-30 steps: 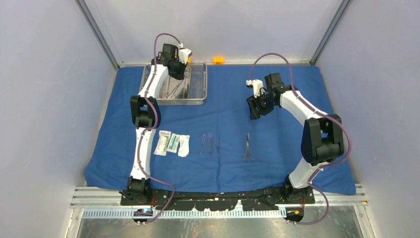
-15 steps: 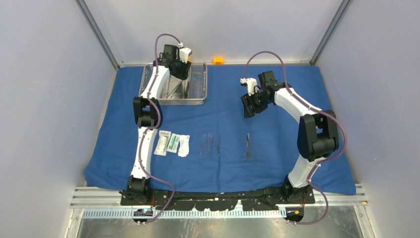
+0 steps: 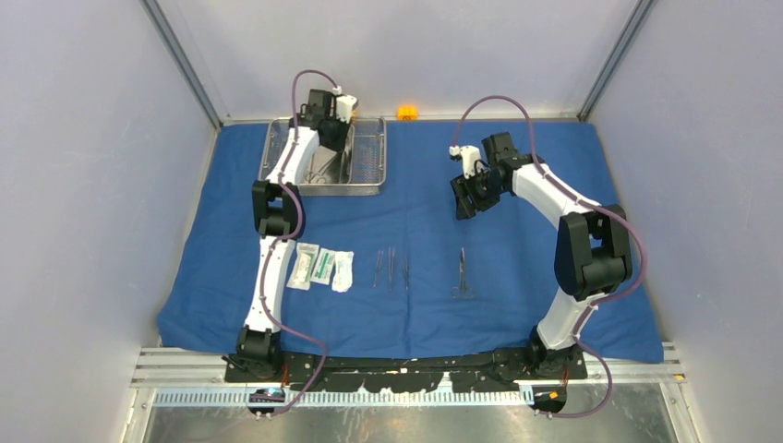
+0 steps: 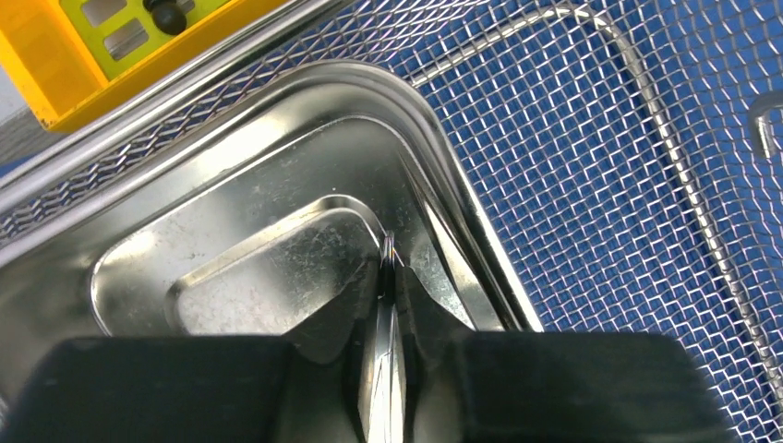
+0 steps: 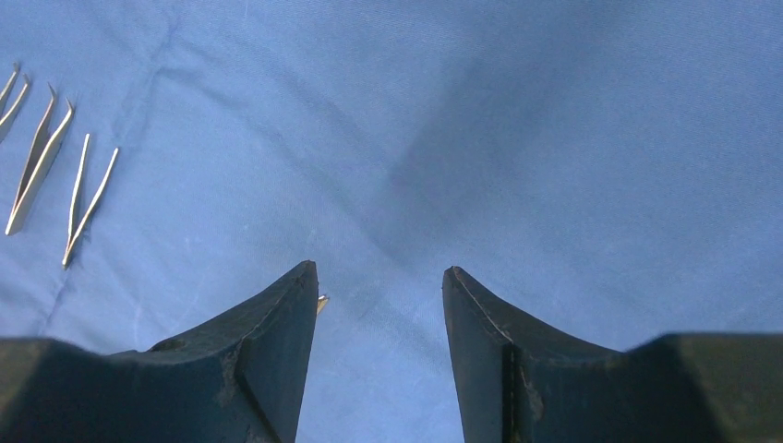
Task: Open and lay out the surgical kit
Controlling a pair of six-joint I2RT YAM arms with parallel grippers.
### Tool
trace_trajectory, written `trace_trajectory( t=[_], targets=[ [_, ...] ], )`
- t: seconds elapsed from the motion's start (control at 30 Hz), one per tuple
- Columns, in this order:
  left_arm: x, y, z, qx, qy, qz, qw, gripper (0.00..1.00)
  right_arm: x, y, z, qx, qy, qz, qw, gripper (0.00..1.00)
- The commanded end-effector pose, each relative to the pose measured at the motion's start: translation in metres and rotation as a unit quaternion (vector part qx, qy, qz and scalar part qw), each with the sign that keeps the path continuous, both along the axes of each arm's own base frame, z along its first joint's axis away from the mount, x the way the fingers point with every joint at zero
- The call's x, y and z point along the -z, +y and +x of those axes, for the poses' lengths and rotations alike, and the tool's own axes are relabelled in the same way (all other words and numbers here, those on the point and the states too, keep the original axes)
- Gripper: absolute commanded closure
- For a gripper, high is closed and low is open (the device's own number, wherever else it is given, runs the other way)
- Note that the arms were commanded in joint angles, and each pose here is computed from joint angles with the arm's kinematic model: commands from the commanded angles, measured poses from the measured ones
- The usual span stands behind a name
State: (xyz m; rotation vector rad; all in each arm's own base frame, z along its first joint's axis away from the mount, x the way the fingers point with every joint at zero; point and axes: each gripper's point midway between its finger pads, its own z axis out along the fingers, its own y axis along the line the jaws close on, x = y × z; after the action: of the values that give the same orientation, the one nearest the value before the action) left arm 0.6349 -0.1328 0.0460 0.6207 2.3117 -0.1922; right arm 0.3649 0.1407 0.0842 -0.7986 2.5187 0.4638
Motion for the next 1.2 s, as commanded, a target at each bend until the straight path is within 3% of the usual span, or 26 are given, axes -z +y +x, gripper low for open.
trace_trajectory(
  t=[0.0,0.07,0.23,0.7,1.07,1.17],
  targets=[
    [0.030,0.013,-0.019,-0.014,0.055,0.022,0.998,0.92,-0.009,0.002,0.004,-0.002,-0.019,0.003,1.000,0.43],
    [0.032,0.014,-0.021,-0.014,0.059,0.023,0.998,1.00,-0.009,0.002,0.003,-0.002,-0.020,0.003,1.000,0.43],
    [0.020,0.012,-0.017,-0.012,0.046,0.017,0.999,1.00,-0.009,0.002,0.003,-0.002,-0.019,0.004,1.000,0.43],
    [-0.092,-0.010,-0.006,0.005,-0.052,-0.053,0.997,1.00,-0.012,0.003,0.004,-0.001,-0.022,0.008,1.000,0.43],
    [-0.088,0.004,-0.021,0.024,-0.030,-0.022,0.999,1.00,-0.016,0.005,0.007,-0.001,-0.025,0.013,1.000,0.44],
    [-0.089,0.021,-0.035,0.015,-0.005,-0.024,1.000,0.86,-0.025,0.012,0.011,-0.001,-0.032,0.025,0.999,0.43]
  ],
)
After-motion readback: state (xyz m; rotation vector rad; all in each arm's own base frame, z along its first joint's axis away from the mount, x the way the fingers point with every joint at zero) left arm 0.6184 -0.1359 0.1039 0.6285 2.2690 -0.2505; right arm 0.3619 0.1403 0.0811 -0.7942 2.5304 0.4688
